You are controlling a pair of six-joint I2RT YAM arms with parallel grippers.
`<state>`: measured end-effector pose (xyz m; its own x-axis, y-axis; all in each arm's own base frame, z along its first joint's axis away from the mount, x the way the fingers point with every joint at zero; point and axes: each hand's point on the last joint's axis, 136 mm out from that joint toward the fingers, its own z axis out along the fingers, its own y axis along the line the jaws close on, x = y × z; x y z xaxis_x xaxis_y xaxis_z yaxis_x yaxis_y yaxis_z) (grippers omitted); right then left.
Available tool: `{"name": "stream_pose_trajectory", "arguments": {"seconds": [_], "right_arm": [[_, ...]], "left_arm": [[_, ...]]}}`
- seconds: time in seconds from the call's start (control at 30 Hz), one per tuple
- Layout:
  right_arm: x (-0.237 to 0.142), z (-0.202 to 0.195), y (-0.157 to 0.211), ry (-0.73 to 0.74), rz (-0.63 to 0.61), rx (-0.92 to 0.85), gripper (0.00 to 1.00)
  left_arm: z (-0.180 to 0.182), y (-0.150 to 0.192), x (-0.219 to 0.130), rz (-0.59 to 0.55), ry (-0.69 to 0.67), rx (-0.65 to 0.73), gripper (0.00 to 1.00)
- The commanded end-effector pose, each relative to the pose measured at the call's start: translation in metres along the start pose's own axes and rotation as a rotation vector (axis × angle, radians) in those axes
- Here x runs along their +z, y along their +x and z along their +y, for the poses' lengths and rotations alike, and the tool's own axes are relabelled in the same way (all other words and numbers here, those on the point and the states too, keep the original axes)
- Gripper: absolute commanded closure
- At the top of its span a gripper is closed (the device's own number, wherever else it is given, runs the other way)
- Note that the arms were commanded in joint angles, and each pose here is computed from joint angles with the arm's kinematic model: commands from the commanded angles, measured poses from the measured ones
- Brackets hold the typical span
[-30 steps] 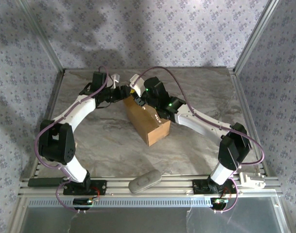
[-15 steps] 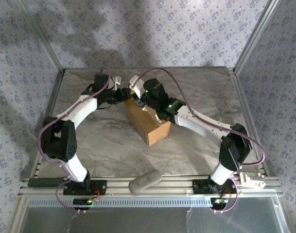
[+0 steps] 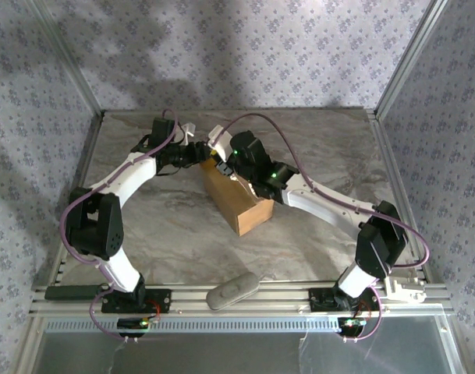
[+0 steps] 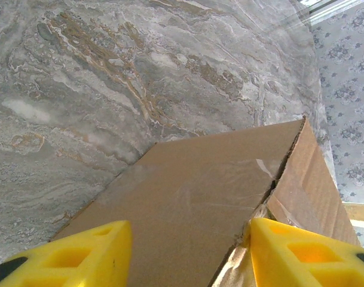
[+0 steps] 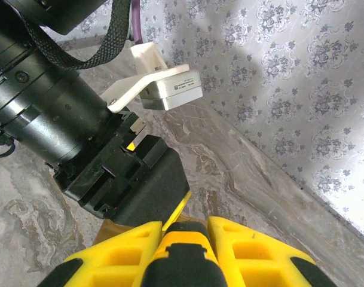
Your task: Unpack the express box
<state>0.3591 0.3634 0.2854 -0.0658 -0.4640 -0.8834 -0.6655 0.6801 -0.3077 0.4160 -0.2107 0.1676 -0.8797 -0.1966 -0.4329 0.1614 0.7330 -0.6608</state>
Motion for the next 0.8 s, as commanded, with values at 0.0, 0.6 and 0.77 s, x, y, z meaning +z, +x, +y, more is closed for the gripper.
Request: {"name": "stream_pose_trajectory", "arguments": {"seconds": [0.0,0.6,0.77], "right_arm": [[-0.011,0.003,0.007,-0.003,0.034,0.001,1.0],[-0.025,0.007,0.011,-0.008,0.054,0.048,1.0],[-0.023,0.008,0.019,-0.001,0.072,0.053,1.0]], "left_arm": [[0.037,0.023,0.013,0.077,-0.122,-0.078,0.48],[0.048,0.028,0.018,0.099,-0.161,-0.125,0.51],[0.048,0.028,0.018,0.101,-0.162,-0.134,0.51]]}}
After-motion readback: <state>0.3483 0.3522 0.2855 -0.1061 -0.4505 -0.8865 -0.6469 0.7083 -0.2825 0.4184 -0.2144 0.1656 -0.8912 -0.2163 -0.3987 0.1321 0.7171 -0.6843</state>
